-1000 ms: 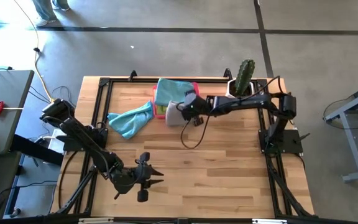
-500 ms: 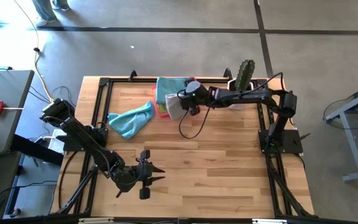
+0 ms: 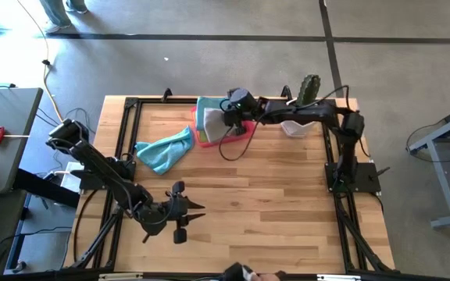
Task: Fold microfiber towels
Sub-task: Stack the folded gray microfiber cloth on top of the folded blue microfiber cloth
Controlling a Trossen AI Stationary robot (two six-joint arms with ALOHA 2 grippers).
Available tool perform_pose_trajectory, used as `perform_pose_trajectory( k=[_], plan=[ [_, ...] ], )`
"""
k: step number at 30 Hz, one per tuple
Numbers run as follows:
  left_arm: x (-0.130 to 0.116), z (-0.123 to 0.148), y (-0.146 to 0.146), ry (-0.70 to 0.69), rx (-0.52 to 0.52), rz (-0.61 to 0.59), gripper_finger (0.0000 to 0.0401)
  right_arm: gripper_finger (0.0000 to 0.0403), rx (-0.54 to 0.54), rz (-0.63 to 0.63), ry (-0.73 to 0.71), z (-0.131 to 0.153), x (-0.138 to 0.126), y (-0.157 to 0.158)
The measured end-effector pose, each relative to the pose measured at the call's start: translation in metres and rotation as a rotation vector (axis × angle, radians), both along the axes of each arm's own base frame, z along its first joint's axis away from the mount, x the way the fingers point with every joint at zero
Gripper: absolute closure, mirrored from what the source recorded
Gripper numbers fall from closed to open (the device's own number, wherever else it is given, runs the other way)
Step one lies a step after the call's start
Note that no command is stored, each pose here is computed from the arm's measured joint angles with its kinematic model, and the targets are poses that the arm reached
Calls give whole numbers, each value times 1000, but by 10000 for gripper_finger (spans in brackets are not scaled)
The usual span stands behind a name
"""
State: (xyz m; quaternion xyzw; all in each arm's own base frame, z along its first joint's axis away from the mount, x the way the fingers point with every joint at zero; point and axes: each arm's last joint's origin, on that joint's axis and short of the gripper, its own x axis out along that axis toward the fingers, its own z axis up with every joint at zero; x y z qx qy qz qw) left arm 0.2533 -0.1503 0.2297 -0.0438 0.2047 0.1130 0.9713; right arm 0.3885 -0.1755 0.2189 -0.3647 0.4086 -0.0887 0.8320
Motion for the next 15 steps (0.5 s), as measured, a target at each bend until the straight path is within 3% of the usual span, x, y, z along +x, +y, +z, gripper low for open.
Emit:
perform_pose_trajectory(
  k=[9, 15],
  plan=[
    [-2, 0, 3, 1, 54, 56, 314, 403, 15, -62, -15, -7, 11, -27],
    [-2, 0, 4, 2, 67, 71, 314, 391, 27, -48, 49, -12, 10, -27]
  ],
)
